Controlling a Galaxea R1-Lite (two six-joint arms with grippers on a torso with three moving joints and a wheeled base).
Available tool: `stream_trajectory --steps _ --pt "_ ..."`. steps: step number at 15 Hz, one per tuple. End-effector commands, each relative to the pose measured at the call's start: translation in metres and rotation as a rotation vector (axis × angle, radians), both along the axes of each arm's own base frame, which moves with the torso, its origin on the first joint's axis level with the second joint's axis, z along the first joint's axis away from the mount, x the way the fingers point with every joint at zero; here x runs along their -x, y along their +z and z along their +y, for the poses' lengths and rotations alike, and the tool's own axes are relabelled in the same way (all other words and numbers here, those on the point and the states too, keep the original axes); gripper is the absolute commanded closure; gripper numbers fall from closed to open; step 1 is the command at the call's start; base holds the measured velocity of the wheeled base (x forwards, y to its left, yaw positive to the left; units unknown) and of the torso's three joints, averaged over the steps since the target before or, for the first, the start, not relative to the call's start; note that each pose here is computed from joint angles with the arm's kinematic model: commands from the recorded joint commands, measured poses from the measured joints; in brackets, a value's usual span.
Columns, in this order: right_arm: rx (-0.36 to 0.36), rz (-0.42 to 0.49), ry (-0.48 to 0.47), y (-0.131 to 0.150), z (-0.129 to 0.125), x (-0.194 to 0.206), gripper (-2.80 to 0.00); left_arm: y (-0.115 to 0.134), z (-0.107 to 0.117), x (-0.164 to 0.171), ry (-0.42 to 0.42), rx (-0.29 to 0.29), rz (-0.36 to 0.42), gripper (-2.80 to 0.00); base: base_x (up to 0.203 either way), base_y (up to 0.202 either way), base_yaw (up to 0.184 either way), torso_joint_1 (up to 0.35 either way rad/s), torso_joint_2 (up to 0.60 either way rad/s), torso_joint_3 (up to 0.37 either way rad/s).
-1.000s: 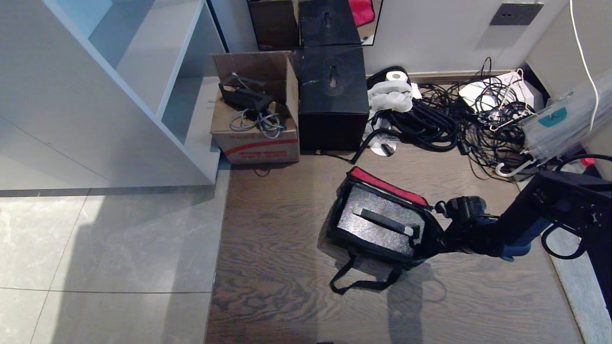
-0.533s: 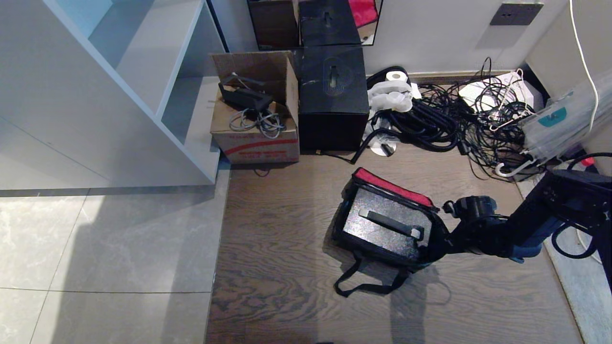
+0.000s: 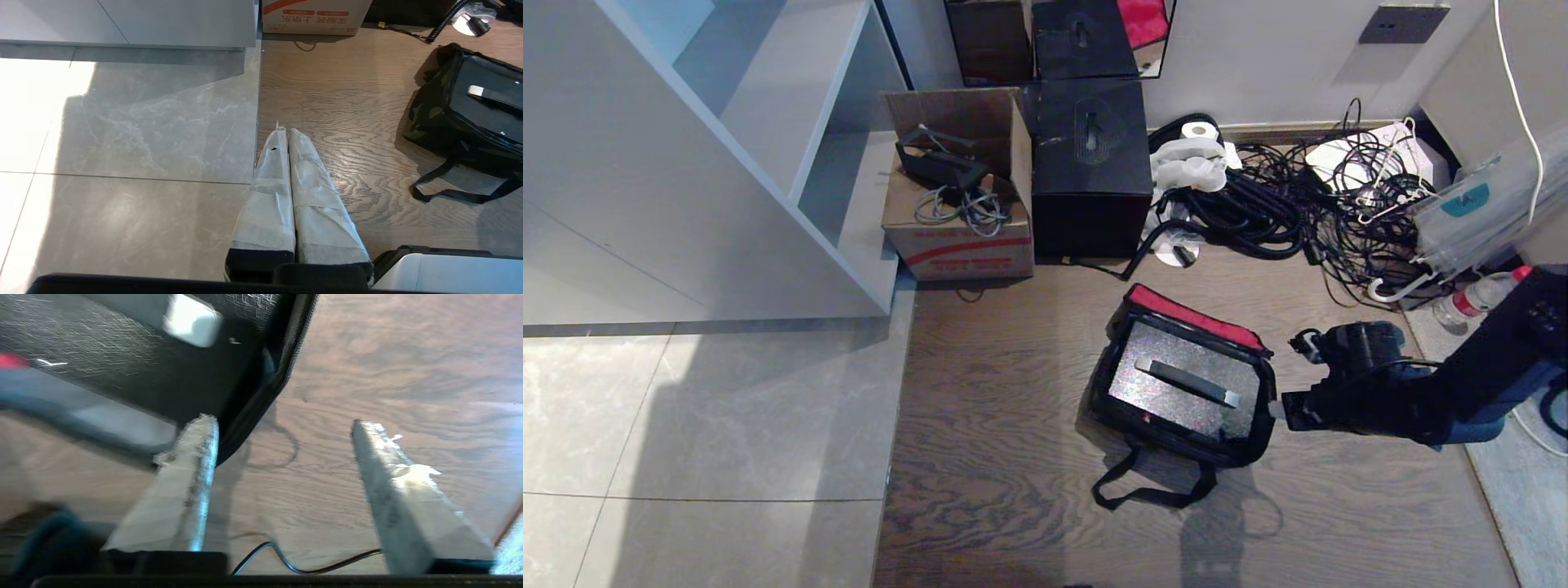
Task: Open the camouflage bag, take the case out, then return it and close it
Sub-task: Grip the handle
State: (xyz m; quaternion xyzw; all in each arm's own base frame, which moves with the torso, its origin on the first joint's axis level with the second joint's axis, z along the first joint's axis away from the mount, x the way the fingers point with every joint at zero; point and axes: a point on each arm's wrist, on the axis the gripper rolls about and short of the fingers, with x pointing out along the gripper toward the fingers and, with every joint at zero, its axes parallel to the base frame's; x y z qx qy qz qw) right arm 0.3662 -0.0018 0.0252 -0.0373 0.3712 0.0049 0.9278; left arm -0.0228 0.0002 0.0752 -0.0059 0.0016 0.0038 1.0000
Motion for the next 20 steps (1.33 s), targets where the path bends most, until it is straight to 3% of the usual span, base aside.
stream_trajectory --steps 1,2,6,10,13,16,17,20 --pt "-0.045 -0.138 0.045 0.067 0.002 0.044 -2.80 0.000 0.000 0.000 0.000 0.000 0.000 0.00 0.000 0.000 0.000 0.000 0.00 0.000" --pt "-0.060 -0.170 0.060 0.085 0.002 0.066 0.00 0.000 0.000 0.000 0.000 -0.001 0.000 0.00 0.000 0.000 0.000 0.000 0.00 0.000" --pt "-0.096 -0.254 0.121 0.135 0.006 0.173 0.00 0.000 0.000 0.000 0.000 0.000 0.000 0.00 0.000 0.000 0.000 0.000 0.00 0.000" --pt "-0.105 -0.374 0.184 0.147 0.009 0.277 0.00 0.000 0.000 0.000 0.000 0.000 0.000 0.00 0.000 0.000 0.000 0.000 0.00 0.000" --pt "-0.107 -0.487 0.237 0.120 0.007 0.338 0.00 0.000 0.000 0.000 0.000 0.000 0.000 0.00 0.000 0.000 0.000 0.000 0.00 0.000" --pt "-0.117 -0.530 0.254 0.073 0.006 0.365 0.00 0.000 0.000 0.000 0.000 0.000 0.000 0.00 0.000 0.000 0.000 0.000 0.00 0.000" --pt "-0.122 -0.544 0.235 0.065 0.006 0.367 0.00 0.000 0.000 0.000 0.000 -0.001 0.000 0.00 0.000 0.000 0.000 0.000 0.00 0.000" --pt "-0.009 -0.568 0.111 0.057 0.002 0.363 0.00 0.000 0.000 0.000 0.000 -0.001 0.000 0.00 0.000 0.000 0.000 0.000 0.00 0.000"
